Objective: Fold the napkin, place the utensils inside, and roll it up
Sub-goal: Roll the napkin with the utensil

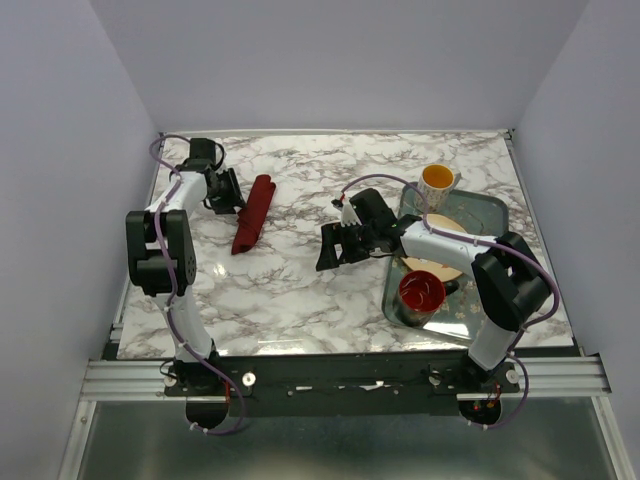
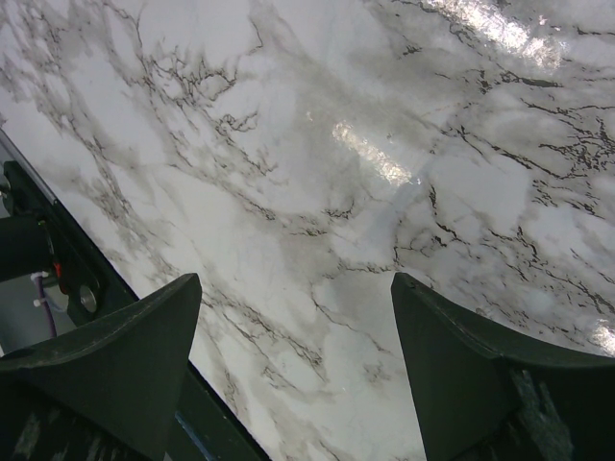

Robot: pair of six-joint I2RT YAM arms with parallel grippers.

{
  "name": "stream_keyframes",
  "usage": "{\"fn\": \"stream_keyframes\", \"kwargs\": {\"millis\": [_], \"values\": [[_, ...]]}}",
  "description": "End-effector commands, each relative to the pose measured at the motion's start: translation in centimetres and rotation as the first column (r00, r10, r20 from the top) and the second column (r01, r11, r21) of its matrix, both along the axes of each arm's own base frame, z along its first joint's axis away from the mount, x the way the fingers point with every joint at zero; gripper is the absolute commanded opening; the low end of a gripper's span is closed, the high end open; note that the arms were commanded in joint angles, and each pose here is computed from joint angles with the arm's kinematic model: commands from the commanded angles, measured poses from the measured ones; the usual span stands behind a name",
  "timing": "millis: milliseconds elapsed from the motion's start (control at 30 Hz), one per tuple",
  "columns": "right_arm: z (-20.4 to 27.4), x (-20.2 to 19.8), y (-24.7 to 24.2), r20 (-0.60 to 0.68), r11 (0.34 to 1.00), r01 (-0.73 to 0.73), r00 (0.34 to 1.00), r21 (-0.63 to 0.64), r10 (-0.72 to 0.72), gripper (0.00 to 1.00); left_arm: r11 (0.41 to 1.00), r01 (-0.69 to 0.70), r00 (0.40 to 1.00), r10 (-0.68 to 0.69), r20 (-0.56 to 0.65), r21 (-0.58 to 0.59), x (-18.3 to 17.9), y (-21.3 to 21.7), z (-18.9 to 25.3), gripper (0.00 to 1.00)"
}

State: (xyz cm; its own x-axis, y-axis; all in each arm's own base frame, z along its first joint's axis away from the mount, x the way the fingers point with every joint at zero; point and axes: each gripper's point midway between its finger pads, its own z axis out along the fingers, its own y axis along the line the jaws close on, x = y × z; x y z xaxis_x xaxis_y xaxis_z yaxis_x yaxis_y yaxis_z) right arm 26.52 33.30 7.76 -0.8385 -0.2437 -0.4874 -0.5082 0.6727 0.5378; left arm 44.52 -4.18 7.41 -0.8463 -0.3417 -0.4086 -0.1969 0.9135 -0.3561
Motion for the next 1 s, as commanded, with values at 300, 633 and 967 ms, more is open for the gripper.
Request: {"fn": "stream_keyframes", "kwargs": {"millis": [300, 633, 967], "values": [[0.6, 0.1, 0.7, 0.006, 1.0, -0.015, 1.0, 0.011, 0.015, 0.88, 0.998, -0.02, 0.999, 0.022, -0.046, 0.053, -0.7, 0.9, -2.6, 0.39], [0.6, 0.2, 0.8, 0.006, 1.0, -0.019, 1.0, 0.012, 0.019, 0.88, 0.994, -0.052, 0.998, 0.056, -0.039, 0.1, -0.2, 1.9, -3.0, 0.18], [0.9, 0.3, 0.8, 0.016, 1.0, -0.019, 1.0, 0.014, 0.019, 0.88, 0.993, -0.045, 0.995, 0.054, -0.081, 0.109, -1.1, 1.7, -4.6, 0.18]]}}
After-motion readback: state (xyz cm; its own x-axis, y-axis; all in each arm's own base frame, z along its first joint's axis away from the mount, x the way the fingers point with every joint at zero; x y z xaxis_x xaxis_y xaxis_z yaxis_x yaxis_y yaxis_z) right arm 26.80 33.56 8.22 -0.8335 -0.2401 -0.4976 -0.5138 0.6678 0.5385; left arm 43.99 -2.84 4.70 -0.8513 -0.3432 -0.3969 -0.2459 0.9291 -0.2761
